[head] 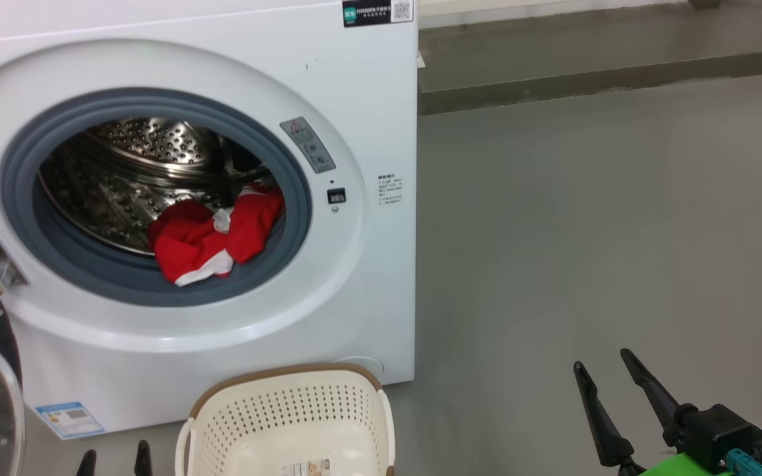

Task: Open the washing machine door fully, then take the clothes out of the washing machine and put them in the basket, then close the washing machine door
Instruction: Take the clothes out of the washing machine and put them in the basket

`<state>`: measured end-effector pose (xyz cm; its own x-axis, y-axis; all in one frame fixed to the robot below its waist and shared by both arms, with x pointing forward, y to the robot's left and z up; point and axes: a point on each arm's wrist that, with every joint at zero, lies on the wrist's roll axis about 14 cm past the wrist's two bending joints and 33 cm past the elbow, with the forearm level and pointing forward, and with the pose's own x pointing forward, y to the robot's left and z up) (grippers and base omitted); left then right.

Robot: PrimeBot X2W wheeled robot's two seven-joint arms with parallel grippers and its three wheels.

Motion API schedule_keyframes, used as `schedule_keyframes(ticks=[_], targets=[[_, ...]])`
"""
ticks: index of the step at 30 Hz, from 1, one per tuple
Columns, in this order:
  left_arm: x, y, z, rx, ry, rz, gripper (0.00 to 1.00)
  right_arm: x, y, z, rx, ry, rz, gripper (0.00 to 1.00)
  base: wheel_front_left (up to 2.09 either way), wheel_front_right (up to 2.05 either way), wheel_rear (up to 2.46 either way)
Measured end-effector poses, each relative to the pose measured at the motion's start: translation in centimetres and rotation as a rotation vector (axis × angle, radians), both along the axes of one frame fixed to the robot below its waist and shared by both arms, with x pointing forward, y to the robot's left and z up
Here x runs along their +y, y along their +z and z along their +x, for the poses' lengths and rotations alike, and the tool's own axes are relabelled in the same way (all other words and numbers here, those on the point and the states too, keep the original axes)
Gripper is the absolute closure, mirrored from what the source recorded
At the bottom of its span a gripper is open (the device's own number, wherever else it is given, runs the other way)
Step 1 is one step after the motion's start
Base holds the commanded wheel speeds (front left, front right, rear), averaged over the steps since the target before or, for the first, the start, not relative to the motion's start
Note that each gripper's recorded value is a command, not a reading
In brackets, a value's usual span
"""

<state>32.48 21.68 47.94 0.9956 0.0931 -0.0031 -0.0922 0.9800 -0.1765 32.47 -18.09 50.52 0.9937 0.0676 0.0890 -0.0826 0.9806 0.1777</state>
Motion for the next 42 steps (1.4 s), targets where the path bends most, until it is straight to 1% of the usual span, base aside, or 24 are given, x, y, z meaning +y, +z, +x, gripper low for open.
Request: schedule_keyframes(ticks=[10,42], targets=[[-0.3,0.47,0.15,-0.016,-0.004,-0.006,0.0,0.06,-0.08,0.12,0.003,0.0,0.016,0.0,0.74,-0.74,0.0],[-0.16,0.65,0.26,-0.021,0.006,-0.007,0.0,0.29,-0.67,0.49,0.024,0.008,0.016,0.0,0.0,0.0,0.0]])
